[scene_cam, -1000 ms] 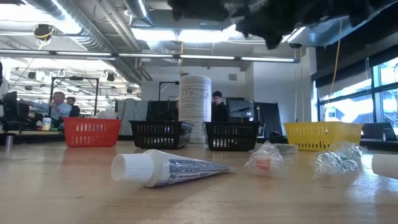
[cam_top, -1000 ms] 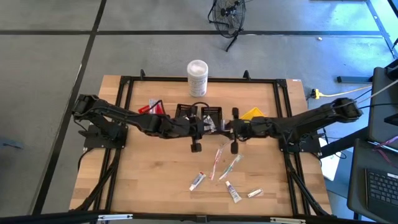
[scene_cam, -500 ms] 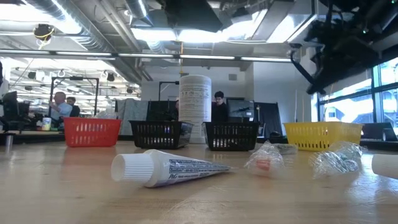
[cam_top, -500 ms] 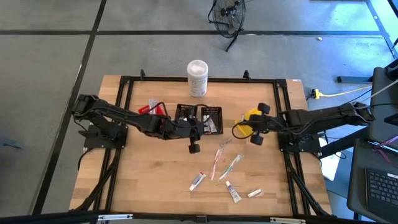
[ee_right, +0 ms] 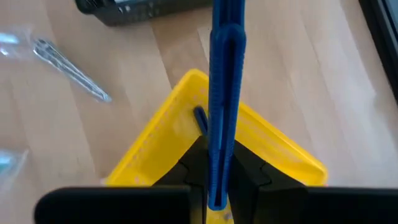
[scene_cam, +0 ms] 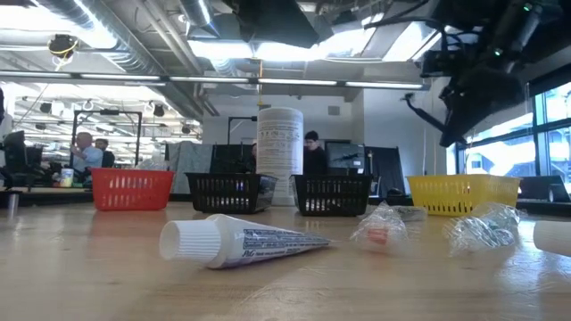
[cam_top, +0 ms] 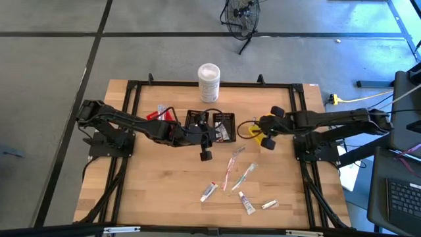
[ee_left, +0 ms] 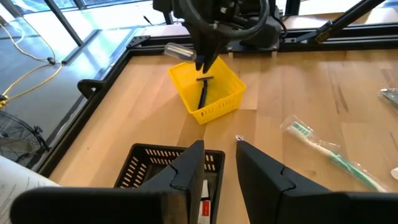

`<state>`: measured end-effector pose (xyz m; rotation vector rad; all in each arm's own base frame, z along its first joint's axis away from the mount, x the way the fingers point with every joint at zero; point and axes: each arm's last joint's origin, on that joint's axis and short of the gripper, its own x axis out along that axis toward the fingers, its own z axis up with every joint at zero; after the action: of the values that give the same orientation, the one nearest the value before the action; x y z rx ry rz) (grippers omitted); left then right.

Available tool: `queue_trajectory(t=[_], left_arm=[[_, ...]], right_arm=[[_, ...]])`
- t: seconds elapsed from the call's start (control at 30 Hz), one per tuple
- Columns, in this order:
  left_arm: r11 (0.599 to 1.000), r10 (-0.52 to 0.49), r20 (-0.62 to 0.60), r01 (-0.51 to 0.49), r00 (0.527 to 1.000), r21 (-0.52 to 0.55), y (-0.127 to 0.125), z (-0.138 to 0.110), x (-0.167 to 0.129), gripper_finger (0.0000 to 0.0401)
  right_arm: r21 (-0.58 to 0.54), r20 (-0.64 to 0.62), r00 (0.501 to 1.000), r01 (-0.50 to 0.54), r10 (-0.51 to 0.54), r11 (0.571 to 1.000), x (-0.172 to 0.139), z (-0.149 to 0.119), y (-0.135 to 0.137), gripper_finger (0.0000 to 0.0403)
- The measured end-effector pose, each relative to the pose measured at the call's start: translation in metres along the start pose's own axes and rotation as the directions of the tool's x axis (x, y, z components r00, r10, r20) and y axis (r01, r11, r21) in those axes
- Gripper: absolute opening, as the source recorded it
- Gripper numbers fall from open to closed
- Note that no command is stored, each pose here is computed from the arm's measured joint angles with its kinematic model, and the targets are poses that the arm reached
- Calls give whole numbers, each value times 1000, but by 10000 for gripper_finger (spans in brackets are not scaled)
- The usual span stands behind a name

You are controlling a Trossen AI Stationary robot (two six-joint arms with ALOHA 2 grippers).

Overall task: Pick & Place Travel size toiletries
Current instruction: Put the blue razor into the yellow bin

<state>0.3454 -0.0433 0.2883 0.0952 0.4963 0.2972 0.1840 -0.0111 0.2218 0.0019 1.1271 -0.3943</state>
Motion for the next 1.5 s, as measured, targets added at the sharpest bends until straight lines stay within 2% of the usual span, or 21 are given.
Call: queue_trajectory(t=[0.17,0.3,0.5,0.93,1.13,1.37,1.5], left_arm=[[1000,-3,-1,3,1000,0,0,0,0,90],[1000,-4,-4,4,1000,2,0,0,0,89],[1000,-4,-29,5,1000,14,0,-3,0,87],[1000,-2,-50,3,999,8,0,-5,0,86],[1000,-2,-50,3,999,7,0,-5,0,86],[1000,-2,-52,2,999,7,0,-5,0,86],[1000,-2,-51,2,999,7,0,-5,0,86]], right_arm=[[-16,-142,989,26,-28,1000,-2,17,-3,34],[-64,-268,962,34,-50,997,16,20,-2,34],[-92,-382,924,-3,-32,996,38,21,-2,34],[-111,-458,887,1,-52,994,60,21,-7,55],[-146,-530,847,-54,-33,988,71,18,-4,41],[-194,-542,837,-37,-75,980,58,14,-8,43],[-234,-608,784,-32,-121,972,51,7,-14,45]])
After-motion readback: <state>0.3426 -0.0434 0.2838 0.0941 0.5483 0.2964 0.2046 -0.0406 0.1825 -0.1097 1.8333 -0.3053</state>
